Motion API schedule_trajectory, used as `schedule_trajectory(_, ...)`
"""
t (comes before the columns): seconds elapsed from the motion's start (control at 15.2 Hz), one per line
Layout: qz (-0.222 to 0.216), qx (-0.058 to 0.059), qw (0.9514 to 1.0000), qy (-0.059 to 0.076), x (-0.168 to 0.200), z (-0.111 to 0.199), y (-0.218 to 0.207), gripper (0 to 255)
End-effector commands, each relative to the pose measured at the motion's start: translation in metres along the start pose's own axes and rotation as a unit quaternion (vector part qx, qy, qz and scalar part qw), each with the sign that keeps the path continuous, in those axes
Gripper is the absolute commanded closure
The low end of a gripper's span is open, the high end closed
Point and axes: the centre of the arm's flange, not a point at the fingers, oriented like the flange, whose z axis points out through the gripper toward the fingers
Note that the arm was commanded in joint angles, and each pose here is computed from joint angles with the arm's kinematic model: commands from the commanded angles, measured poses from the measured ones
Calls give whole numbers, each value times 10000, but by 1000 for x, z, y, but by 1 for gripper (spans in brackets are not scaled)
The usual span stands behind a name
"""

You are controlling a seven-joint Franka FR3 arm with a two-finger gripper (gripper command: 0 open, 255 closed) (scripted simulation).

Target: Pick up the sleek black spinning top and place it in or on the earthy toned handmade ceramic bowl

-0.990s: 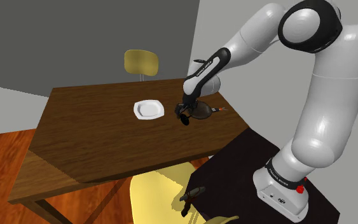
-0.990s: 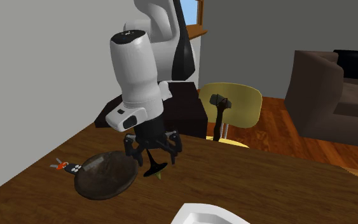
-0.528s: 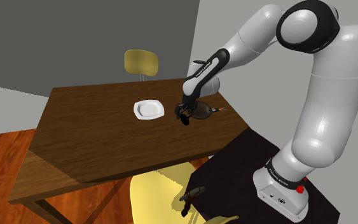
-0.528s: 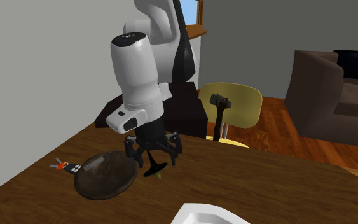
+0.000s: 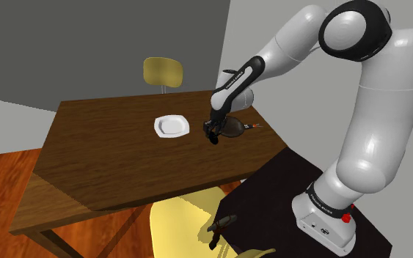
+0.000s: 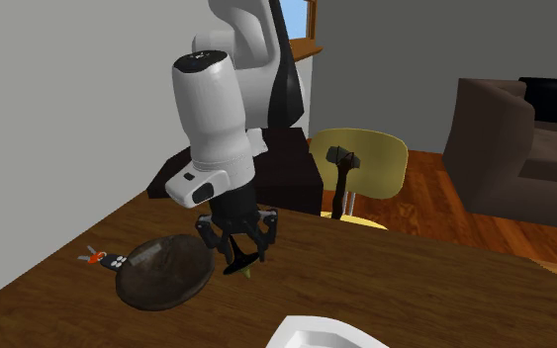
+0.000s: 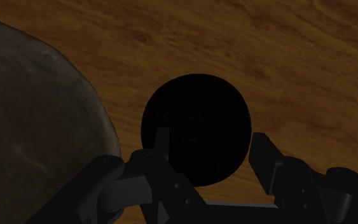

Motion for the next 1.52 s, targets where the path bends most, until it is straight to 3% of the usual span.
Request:
schedule_trajectory(0.0,0,0,10000,0,0,0,0,255)
schedule_trajectory(1.45,0,0,10000,1,1,-110,-12,255)
